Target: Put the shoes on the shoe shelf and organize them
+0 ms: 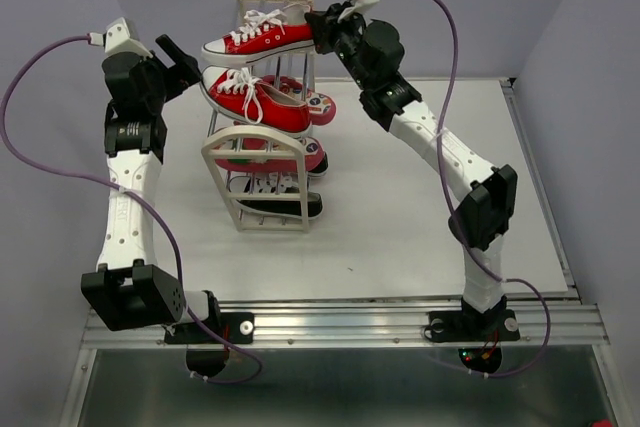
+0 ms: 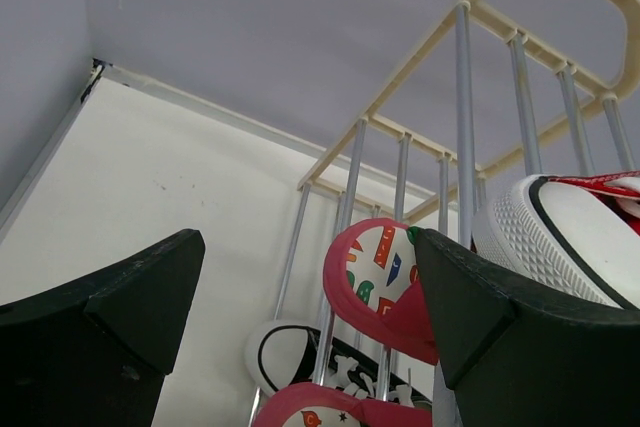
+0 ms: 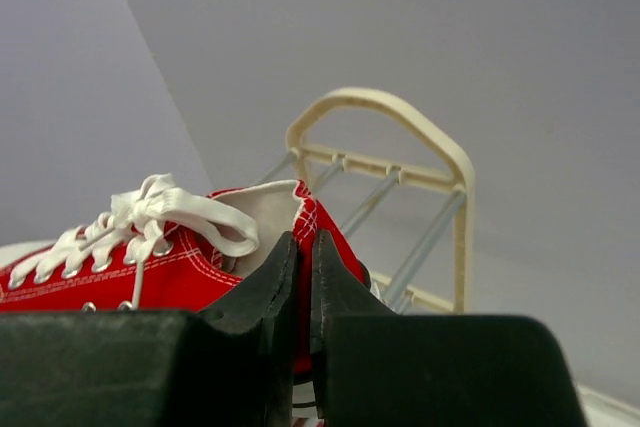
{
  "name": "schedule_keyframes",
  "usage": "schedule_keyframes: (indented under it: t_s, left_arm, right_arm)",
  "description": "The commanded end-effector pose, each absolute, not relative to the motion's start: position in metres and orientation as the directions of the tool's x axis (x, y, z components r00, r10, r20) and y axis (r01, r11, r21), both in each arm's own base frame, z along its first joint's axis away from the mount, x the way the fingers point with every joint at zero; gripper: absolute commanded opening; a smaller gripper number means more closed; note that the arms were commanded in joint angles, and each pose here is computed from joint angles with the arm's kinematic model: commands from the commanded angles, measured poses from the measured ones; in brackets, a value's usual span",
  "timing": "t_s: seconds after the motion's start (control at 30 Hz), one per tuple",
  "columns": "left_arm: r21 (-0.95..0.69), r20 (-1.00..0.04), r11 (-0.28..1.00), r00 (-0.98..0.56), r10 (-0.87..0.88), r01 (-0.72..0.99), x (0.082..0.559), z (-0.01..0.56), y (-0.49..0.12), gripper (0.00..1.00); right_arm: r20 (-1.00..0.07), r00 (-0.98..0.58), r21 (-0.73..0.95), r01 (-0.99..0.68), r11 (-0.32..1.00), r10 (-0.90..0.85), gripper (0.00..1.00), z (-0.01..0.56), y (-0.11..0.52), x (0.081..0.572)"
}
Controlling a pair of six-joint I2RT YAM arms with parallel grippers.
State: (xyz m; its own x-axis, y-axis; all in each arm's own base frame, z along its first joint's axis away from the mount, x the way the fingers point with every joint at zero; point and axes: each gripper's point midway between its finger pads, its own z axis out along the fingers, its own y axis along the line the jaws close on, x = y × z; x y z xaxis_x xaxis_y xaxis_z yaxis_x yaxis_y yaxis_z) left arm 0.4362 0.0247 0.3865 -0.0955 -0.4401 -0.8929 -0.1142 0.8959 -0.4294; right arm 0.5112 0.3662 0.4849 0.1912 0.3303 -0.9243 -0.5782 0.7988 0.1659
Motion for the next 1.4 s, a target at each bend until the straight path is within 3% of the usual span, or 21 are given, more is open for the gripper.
schedule_keyframes:
  t_s: [0.0,0.27,0.5,0.63,0.7,0.83,1.13,1.17,1.33,1.37]
  left_arm:
    - [-0.421,-0.905,0.905,-0.032,-0.423,-0.059,0.439,0.417,0.018,0.99]
    - [-0.429,-0.902,0.902,-0.037,-0.431,-0.052,0.437,0.415,0.011,0.99]
    - [-0.446,-0.895,0.894,-0.008,-0.446,-0.038,0.422,0.424,0.007,0.99]
    - [-0.456,-0.890,0.890,0.006,-0.456,-0.023,0.408,0.426,0.003,0.98]
    - [-0.462,-0.887,0.886,0.016,-0.462,-0.025,0.398,0.424,0.004,0.98]
    - [-0.469,-0.883,0.883,0.045,-0.468,-0.021,0.382,0.425,0.004,0.95]
    - [-0.490,-0.872,0.872,-0.014,-0.489,0.020,0.381,0.409,-0.008,0.96]
    - [-0.492,-0.871,0.871,-0.017,-0.491,0.011,0.380,0.405,-0.008,0.96]
    - [-0.494,-0.869,0.869,0.043,-0.494,-0.009,0.361,0.416,-0.001,0.96]
    - [-0.494,-0.869,0.869,0.047,-0.493,-0.010,0.359,0.417,0.000,0.96]
  right_arm:
    - [-0.875,0.255,0.167,-0.639,0.751,0.411,0.01,0.525,0.350,0.470]
    - [-0.897,0.126,0.248,-0.649,0.719,0.424,0.01,0.465,0.364,0.449]
    - [-0.901,0.080,0.249,-0.709,0.660,0.427,0.07,0.465,0.380,0.437]
    - [-0.902,0.072,0.232,-0.750,0.619,0.426,0.30,0.472,0.387,0.422]
    - [-0.909,0.074,0.210,-0.768,0.605,0.410,0.50,0.475,0.392,0.415]
    - [-0.927,0.073,0.185,-0.765,0.617,0.368,0.58,0.480,0.394,0.416]
    - [-0.941,0.016,0.211,-0.752,0.625,0.337,0.62,0.460,0.394,0.417]
    - [-0.941,0.015,0.213,-0.750,0.626,0.339,0.69,0.462,0.392,0.416]
    - [-0.942,0.012,0.212,-0.754,0.621,0.336,0.82,0.466,0.384,0.404]
    - [-0.943,0.008,0.214,-0.754,0.621,0.334,0.94,0.464,0.382,0.402]
